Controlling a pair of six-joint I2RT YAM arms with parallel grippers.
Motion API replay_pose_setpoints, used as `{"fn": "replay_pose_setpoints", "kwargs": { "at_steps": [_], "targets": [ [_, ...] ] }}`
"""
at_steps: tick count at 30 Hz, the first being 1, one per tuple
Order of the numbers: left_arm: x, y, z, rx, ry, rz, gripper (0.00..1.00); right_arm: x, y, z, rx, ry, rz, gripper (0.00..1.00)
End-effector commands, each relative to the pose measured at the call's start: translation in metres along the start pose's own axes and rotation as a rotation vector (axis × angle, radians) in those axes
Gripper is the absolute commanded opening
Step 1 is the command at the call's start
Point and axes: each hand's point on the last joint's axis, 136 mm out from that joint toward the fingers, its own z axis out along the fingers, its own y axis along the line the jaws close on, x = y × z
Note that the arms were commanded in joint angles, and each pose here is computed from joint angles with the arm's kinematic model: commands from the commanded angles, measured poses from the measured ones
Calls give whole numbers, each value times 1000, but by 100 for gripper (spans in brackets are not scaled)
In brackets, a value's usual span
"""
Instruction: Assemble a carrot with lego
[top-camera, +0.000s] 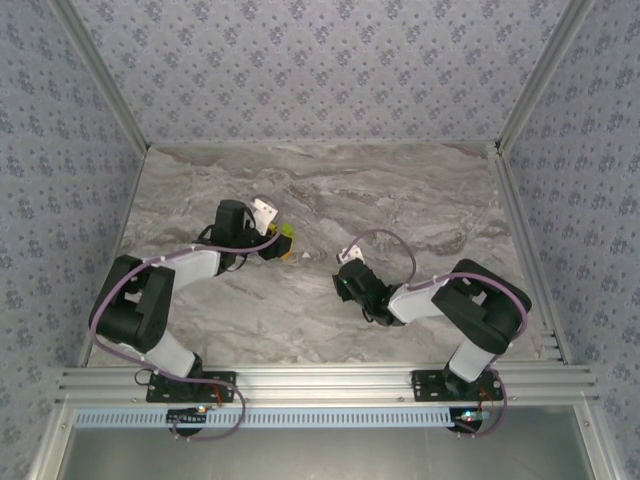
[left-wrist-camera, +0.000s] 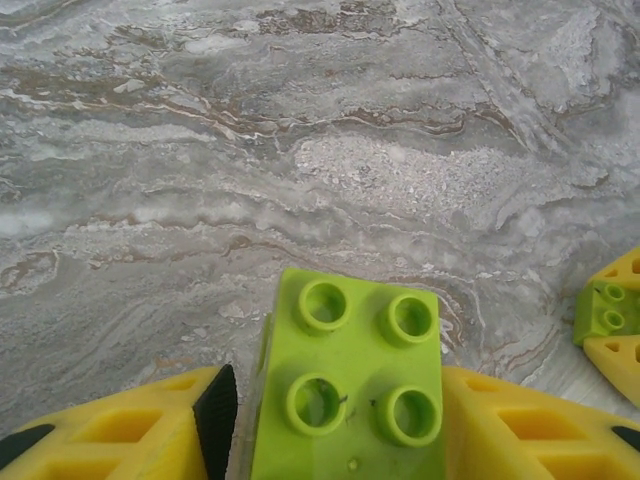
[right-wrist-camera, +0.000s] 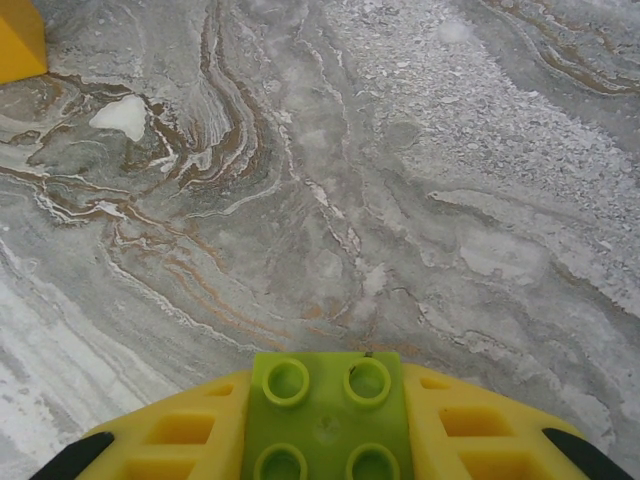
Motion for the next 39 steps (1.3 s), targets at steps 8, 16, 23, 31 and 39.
{"fn": "replay_pose_setpoints", "kwargs": {
  "at_steps": [8, 16, 23, 31, 39],
  "targets": [
    [1, -6, 6, 51, 34, 19, 45, 27, -6, 3, 2, 110, -36, 29],
    [4, -10, 9, 76, 56, 28, 34, 24, -5, 2, -3, 106, -37, 28],
    [6, -23, 6, 149, 69, 29, 26, 4, -5, -8, -82, 114, -54, 27],
    [15, -61, -8, 353, 110, 5, 24, -48, -11, -44, -300, 153, -2, 25],
    [26, -124, -32, 660, 173, -13, 22, -70, 29, -87, -678, 262, -99, 23]
  ]
}}
